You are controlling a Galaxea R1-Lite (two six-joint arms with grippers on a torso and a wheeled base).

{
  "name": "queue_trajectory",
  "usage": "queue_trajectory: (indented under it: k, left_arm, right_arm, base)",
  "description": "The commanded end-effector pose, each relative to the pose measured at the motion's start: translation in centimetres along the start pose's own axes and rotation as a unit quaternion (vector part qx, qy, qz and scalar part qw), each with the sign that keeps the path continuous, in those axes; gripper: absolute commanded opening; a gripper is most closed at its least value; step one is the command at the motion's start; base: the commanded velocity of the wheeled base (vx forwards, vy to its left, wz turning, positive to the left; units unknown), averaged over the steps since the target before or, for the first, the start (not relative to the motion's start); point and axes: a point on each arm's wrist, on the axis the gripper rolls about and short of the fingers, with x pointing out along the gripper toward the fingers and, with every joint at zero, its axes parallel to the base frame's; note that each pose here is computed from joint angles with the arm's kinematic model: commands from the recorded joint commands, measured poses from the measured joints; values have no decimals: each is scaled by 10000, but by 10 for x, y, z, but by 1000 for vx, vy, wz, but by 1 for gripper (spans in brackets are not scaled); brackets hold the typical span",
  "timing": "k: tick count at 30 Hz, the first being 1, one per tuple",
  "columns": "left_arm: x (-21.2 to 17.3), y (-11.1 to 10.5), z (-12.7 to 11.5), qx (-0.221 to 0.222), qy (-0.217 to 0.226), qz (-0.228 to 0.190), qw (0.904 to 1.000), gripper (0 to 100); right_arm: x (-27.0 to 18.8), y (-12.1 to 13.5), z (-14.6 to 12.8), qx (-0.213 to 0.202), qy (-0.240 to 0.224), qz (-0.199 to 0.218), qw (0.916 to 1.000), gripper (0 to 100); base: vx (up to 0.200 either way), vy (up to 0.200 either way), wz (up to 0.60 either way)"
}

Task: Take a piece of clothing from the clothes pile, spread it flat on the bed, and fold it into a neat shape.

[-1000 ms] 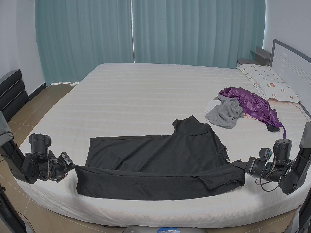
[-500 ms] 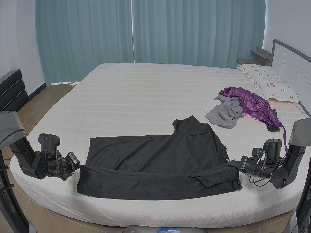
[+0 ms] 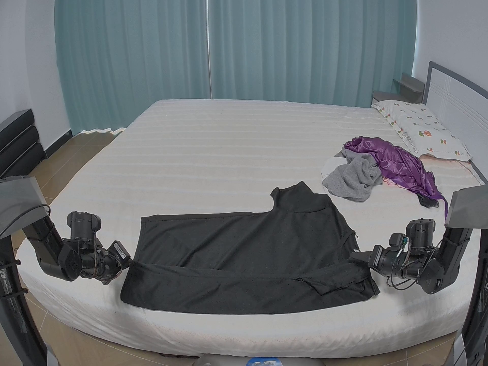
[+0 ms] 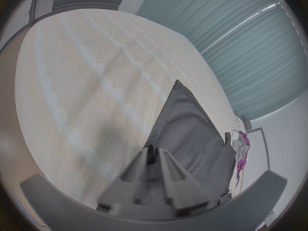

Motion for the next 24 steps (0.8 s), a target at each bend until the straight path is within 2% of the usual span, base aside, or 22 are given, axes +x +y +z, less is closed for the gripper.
queue_trajectory:
  k: [1,6,11,16,19,24]
  left_arm:
    - [3,2,-2,-12,45,32,10000,100]
    - [0,1,0,-137,-1,11,9999,100]
    - [-19,-3,5,-462,-156,-158,9987,100]
    - [-39,-4,0,-568,-35,-382,9976,100]
    - [-44,-1,-5,-574,27,-366,9977,100]
    - [-42,4,-11,-619,209,-341,9973,100]
  right_arm:
    - [3,-3,-2,35,27,-28,10000,100]
    - [-16,12,11,-15,-320,35,9995,100]
    - [-44,43,12,241,-708,54,9972,100]
    - [-55,61,-19,619,-378,-109,9973,100]
    - [-49,60,-29,952,-352,-401,9940,100]
    - [-35,53,-41,1181,-367,-900,9882,100]
  base:
    - [0,0,0]
    - [0,0,0]
    - [0,0,0]
    - [0,0,0]
    - [0,0,0]
    - [0,0,0]
